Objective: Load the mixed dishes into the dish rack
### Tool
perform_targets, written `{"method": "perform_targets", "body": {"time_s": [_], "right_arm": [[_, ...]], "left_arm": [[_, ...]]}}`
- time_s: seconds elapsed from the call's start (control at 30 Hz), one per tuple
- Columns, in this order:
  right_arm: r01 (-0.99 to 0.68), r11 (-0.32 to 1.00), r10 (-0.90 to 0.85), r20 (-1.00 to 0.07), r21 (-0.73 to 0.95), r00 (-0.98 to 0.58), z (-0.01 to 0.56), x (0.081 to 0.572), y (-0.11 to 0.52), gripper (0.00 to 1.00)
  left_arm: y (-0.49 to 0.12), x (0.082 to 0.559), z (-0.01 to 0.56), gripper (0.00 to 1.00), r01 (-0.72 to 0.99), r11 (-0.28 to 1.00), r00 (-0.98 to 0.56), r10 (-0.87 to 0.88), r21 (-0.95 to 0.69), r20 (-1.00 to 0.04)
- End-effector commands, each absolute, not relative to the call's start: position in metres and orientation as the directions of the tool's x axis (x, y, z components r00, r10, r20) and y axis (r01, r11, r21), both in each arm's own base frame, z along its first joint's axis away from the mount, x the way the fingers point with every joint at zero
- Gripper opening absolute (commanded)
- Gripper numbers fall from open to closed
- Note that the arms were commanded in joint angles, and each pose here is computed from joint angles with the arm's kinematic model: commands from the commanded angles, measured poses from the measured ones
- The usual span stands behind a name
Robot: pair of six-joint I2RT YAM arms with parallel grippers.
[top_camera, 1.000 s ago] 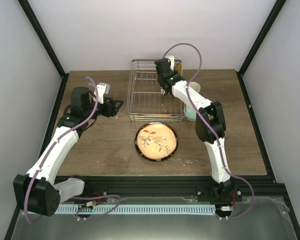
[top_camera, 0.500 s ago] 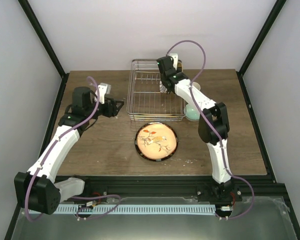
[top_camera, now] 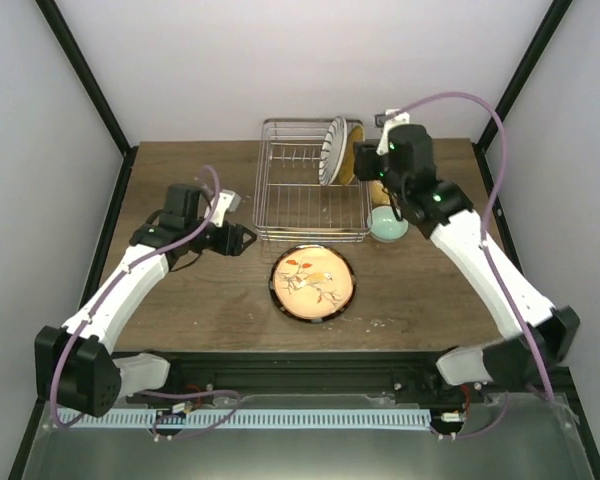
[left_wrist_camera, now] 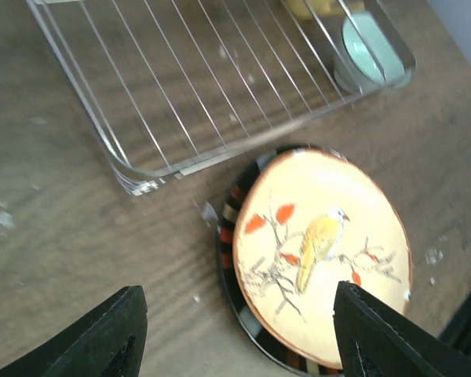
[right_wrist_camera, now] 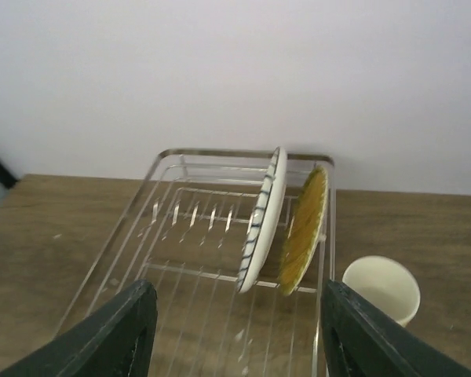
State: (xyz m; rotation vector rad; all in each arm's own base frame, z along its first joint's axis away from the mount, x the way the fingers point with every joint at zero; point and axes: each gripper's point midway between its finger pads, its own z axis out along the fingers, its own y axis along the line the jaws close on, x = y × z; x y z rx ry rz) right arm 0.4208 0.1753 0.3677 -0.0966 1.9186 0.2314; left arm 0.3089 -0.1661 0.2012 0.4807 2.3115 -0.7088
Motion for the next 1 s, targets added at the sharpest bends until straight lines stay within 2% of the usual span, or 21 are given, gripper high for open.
{"method": "perform_targets", "body": {"time_s": [0.0, 0.07, 0.17, 0.37, 0.43, 0.57, 0.67, 0.83, 0.97], "right_arm": [[-0.292, 0.933, 0.017, -0.839, 0.209, -0.544, 0.317, 0.372, 0.183, 0.55], [-0.293, 0.930, -0.014, -0.773, 0.223, -0.634, 0.286, 0.353, 0.181, 0.48], [-0.293, 0.918, -0.042, -0.670, 0.267, -0.742, 0.237, 0.324, 0.181, 0.43], [-0.262, 0.900, -0.063, -0.488, 0.350, -0.870, 0.172, 0.274, 0.179, 0.46], [-0.246, 0.904, -0.058, -0.468, 0.351, -0.882, 0.163, 0.266, 0.175, 0.47], [-0.235, 0.904, -0.068, -0.421, 0.358, -0.904, 0.146, 0.255, 0.173, 0.58], [-0.226, 0.900, -0.076, -0.378, 0.373, -0.923, 0.132, 0.251, 0.176, 0.61], [-0.244, 0.890, -0.078, -0.398, 0.385, -0.914, 0.132, 0.258, 0.182, 0.65], [-0.246, 0.888, -0.100, -0.358, 0.388, -0.928, 0.122, 0.259, 0.186, 0.66]], "left_arm": [[-0.187, 0.283, 0.175, 0.67, 0.530, 0.726, -0.789, 0.233, -0.438, -0.568], [-0.196, 0.275, 0.163, 0.66, 0.532, 0.715, -0.812, 0.277, -0.454, -0.514], [-0.206, 0.269, 0.150, 0.66, 0.536, 0.721, -0.822, 0.327, -0.440, -0.466], [-0.215, 0.265, 0.128, 0.62, 0.495, 0.745, -0.866, 0.381, -0.448, -0.323], [-0.221, 0.266, 0.129, 0.61, 0.488, 0.732, -0.871, 0.381, -0.475, -0.308], [-0.224, 0.270, 0.121, 0.61, 0.478, 0.732, -0.878, 0.384, -0.486, -0.286], [-0.226, 0.268, 0.109, 0.61, 0.461, 0.738, -0.887, 0.397, -0.492, -0.236], [-0.235, 0.265, 0.096, 0.61, 0.469, 0.732, -0.881, 0.430, -0.494, -0.199], [-0.244, 0.263, 0.089, 0.61, 0.486, 0.720, -0.868, 0.463, -0.495, -0.178]]}}
